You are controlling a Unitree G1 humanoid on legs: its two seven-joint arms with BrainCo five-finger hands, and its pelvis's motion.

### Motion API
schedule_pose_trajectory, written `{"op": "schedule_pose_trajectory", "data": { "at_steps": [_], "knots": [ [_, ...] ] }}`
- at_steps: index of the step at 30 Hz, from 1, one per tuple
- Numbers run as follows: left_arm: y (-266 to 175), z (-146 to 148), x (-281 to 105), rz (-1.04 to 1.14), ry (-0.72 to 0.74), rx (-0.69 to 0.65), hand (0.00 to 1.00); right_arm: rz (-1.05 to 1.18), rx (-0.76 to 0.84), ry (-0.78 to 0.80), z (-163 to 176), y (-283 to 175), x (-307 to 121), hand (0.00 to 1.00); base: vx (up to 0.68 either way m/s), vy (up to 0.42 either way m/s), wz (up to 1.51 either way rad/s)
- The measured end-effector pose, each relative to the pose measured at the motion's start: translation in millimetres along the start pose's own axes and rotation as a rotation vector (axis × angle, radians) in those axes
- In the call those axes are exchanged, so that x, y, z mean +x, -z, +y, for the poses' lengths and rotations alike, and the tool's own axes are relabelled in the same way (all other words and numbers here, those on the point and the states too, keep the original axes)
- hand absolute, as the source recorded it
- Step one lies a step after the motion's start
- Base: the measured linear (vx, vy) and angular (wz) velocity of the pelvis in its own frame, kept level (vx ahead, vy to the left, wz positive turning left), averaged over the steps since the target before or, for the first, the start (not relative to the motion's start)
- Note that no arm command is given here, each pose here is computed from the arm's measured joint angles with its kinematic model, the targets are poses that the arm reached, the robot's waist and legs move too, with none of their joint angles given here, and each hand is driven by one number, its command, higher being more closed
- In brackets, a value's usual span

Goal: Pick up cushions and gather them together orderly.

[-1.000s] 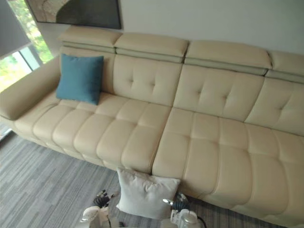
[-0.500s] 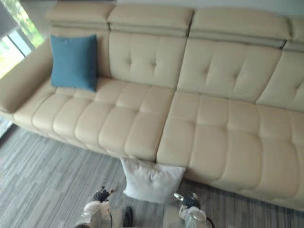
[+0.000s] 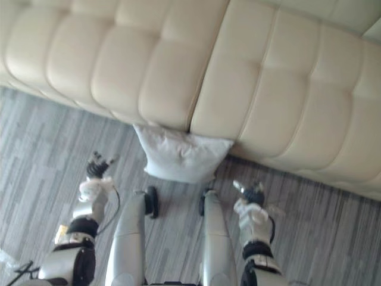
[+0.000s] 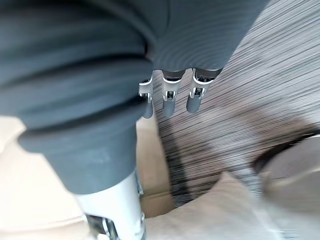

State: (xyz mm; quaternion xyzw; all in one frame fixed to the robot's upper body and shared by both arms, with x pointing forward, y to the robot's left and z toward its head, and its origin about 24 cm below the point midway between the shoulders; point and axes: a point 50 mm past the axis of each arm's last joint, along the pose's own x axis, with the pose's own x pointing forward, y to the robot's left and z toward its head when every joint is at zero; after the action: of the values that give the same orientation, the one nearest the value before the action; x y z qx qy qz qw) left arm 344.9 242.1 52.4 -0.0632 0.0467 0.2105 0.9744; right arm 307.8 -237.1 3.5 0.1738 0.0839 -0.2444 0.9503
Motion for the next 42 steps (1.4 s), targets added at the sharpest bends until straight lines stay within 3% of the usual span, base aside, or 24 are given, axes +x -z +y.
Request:
{"op": "schedule_pose_trajectory", "data": {
  "at_steps": [6, 12, 13, 14, 18, 23, 29, 32, 42],
  "knots": [
    [-83, -37, 15, -0.257, 0.091, 0.001, 0.00, -0.236, 0.115, -0.151, 67, -81, 16, 0.00, -0.08, -0.013, -0.09],
    [-139, -83, 10, -0.416, 0.178, 0.000, 0.00, -0.372, 0.173, -0.256, 117, -138, 13, 0.00, -0.06, -0.032, 0.03],
    [-146, -92, 7, -0.438, 0.194, 0.004, 0.00, -0.391, 0.177, -0.277, 125, -146, 11, 1.00, -0.06, -0.018, 0.07],
    [-153, -106, 2, -0.458, 0.225, -0.003, 1.00, -0.417, 0.184, -0.294, 135, -154, 8, 1.00, -0.06, -0.016, 0.07],
    [-167, -123, -8, -0.509, 0.230, -0.040, 1.00, -0.437, 0.260, -0.317, 154, -162, -2, 1.00, -0.05, -0.003, 0.00],
    [-175, -119, -11, -0.539, 0.190, -0.070, 1.00, -0.466, 0.252, -0.379, 166, -165, -13, 1.00, 0.00, -0.001, -0.01],
    [-175, -124, -24, -0.593, 0.232, -0.051, 1.00, -0.508, 0.244, -0.415, 158, -156, -26, 1.00, 0.00, 0.000, 0.00],
    [-143, -120, -33, -0.566, 0.268, -0.023, 1.00, -0.488, 0.247, -0.406, 142, -134, -33, 1.00, 0.02, 0.006, -0.04],
    [-32, -97, -96, -0.364, 0.355, -0.171, 1.00, -0.443, 0.277, -0.350, 69, -63, -83, 1.00, 0.14, -0.031, 0.01]
  ]
}}
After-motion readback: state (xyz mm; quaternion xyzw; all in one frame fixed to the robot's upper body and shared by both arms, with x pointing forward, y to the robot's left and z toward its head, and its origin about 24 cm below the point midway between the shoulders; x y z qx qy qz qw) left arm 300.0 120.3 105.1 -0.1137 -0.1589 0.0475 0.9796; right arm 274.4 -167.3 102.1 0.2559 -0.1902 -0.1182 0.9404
